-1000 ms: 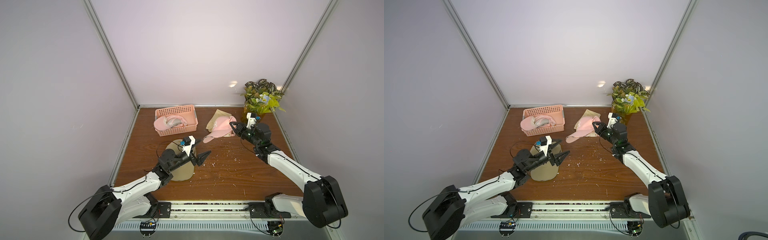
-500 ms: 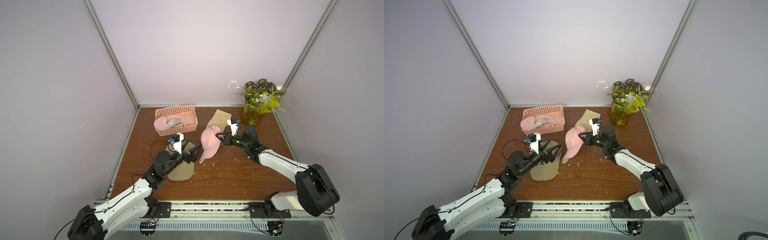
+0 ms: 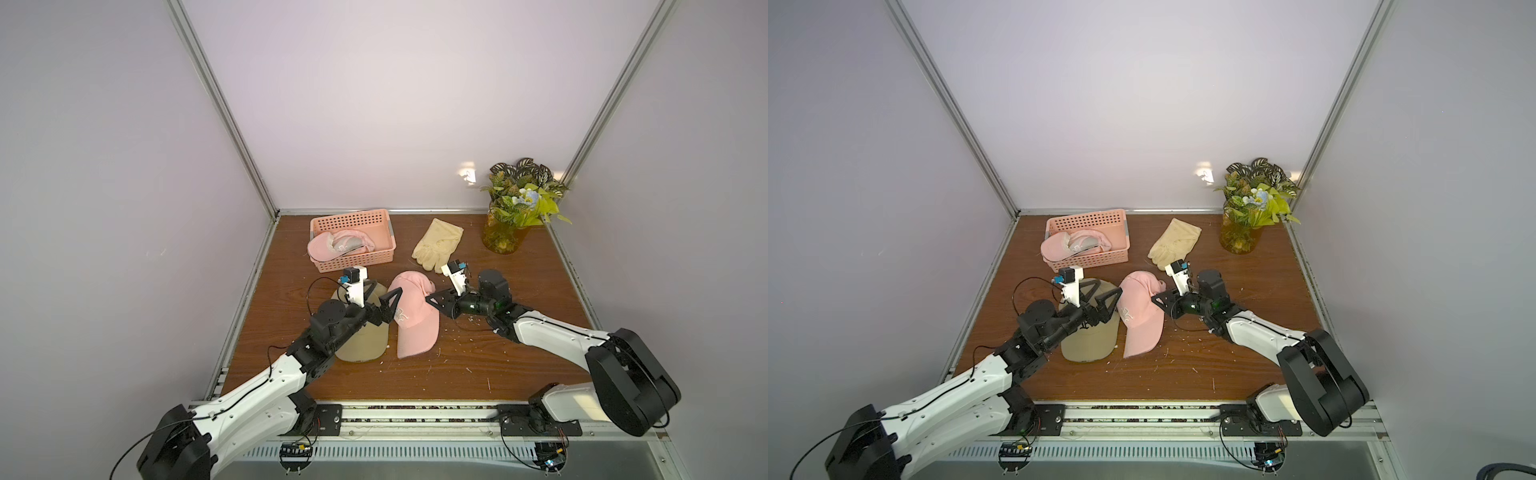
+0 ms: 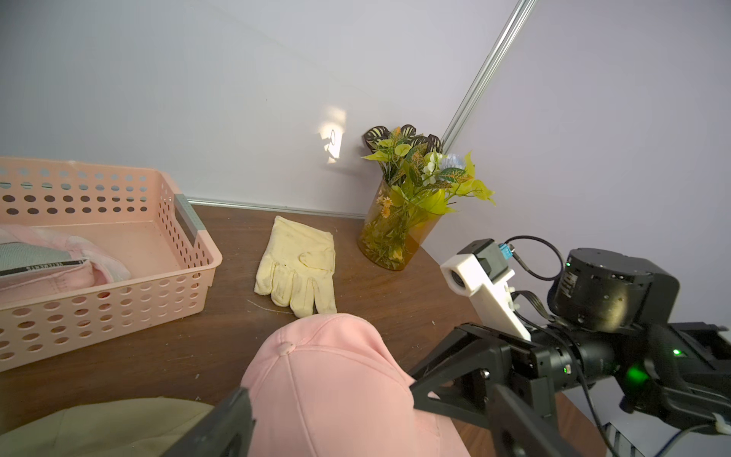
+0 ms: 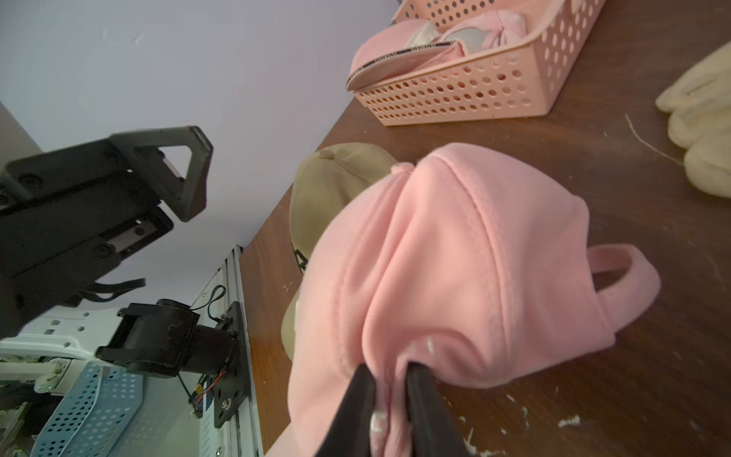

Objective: Turn the baseball cap inside out
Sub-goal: Place the baseball cap at the center of the board.

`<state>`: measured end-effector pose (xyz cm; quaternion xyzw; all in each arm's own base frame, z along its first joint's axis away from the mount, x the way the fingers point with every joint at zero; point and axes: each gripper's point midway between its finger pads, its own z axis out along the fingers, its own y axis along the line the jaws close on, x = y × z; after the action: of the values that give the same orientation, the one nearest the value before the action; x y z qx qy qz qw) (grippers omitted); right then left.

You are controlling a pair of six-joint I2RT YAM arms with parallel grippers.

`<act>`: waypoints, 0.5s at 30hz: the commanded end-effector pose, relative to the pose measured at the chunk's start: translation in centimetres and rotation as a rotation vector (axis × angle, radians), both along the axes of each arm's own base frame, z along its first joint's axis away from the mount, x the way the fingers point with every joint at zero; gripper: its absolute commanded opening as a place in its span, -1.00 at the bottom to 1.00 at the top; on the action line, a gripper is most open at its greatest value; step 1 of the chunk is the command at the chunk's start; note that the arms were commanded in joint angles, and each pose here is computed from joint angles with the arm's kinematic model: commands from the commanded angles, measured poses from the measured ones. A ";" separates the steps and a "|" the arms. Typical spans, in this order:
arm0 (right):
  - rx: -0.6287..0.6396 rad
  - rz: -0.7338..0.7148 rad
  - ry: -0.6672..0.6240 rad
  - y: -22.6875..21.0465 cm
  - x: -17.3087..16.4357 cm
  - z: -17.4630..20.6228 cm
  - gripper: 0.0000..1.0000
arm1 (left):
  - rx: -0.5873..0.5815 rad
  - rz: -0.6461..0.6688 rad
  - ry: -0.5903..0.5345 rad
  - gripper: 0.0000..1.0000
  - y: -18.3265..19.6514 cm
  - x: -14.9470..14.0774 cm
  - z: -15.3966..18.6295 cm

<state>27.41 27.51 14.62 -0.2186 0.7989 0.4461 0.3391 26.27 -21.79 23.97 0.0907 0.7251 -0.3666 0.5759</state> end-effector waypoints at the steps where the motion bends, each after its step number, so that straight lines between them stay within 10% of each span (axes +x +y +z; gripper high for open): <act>1: -0.124 -0.075 -0.071 -1.8 0.9 -1.2 -0.28 | -0.021 0.006 -0.003 0.86 -0.2 0.3 1.1; 7: -0.303 -0.310 -0.066 -5.7 3.4 -4.0 0.20 | -0.010 0.011 0.018 0.85 -0.2 0.4 0.7; 15: -0.351 -0.369 -0.035 -6.0 4.9 -5.2 0.24 | 0.009 0.068 0.082 0.86 0.7 1.6 -0.2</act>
<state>31.29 21.41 9.13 -0.1365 0.8830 0.2391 0.3800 26.91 -21.64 23.03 0.0758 0.7465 -0.3545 0.5580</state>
